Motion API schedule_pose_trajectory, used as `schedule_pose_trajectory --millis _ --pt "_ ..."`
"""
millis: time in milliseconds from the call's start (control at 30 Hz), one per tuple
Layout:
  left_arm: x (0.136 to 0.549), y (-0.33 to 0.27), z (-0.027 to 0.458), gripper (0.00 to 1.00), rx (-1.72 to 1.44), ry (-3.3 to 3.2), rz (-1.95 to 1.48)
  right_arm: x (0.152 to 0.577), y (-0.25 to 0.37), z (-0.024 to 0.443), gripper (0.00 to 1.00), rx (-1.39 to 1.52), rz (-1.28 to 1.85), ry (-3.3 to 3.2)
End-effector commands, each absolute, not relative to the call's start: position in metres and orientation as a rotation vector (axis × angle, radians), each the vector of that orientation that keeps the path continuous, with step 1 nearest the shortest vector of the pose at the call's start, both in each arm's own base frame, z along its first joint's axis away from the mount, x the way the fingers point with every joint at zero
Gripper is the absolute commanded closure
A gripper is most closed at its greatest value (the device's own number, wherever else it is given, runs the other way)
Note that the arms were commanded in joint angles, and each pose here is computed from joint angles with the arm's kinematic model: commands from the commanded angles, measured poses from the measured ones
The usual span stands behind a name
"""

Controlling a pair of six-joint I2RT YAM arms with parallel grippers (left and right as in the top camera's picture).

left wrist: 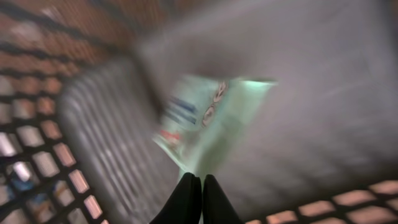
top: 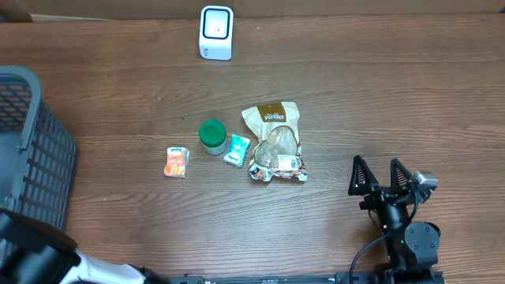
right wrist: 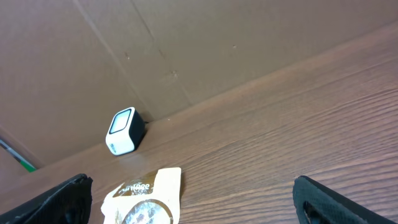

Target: Scan the item barcode

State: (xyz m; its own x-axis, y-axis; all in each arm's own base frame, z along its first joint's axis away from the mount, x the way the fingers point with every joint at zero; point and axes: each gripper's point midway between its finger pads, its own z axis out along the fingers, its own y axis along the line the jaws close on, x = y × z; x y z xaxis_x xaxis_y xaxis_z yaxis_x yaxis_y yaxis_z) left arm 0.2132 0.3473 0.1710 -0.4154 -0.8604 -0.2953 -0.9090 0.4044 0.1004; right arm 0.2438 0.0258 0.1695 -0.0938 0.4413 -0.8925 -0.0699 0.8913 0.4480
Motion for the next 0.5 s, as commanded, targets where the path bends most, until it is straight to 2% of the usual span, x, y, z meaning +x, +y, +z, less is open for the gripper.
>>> schedule_pose_trajectory --millis 0,133,233,267,300,367,433,467 --pt "0.226 0.339 0.262 0.96 -1.475 2.194 0.387 0.243 0.028 0.169 0.00 0.282 0.444 1.610" --pt "0.240 0.318 0.317 0.96 -1.357 2.034 0.351 0.243 0.028 0.169 0.00 0.282 0.444 1.610" --pt "0.238 0.312 0.330 0.96 -1.334 2.011 0.394 0.243 0.028 0.169 0.00 0.282 0.444 1.610" --pt "0.237 0.311 0.329 0.90 -1.339 2.018 0.395 0.243 0.028 0.169 0.00 0.282 0.444 1.610" --pt "0.236 0.310 0.325 0.77 -1.347 2.032 0.391 0.243 0.028 0.169 0.00 0.282 0.444 1.610" --pt "0.234 0.310 0.313 0.64 -1.372 2.068 0.383 0.243 0.028 0.169 0.00 0.282 0.444 1.610" --pt "0.235 0.312 0.297 0.46 -1.395 2.107 0.374 0.243 0.028 0.169 0.00 0.282 0.444 1.610" --pt "0.236 0.313 0.289 0.41 -1.407 2.127 0.367 0.243 0.028 0.169 0.00 0.282 0.444 1.610"
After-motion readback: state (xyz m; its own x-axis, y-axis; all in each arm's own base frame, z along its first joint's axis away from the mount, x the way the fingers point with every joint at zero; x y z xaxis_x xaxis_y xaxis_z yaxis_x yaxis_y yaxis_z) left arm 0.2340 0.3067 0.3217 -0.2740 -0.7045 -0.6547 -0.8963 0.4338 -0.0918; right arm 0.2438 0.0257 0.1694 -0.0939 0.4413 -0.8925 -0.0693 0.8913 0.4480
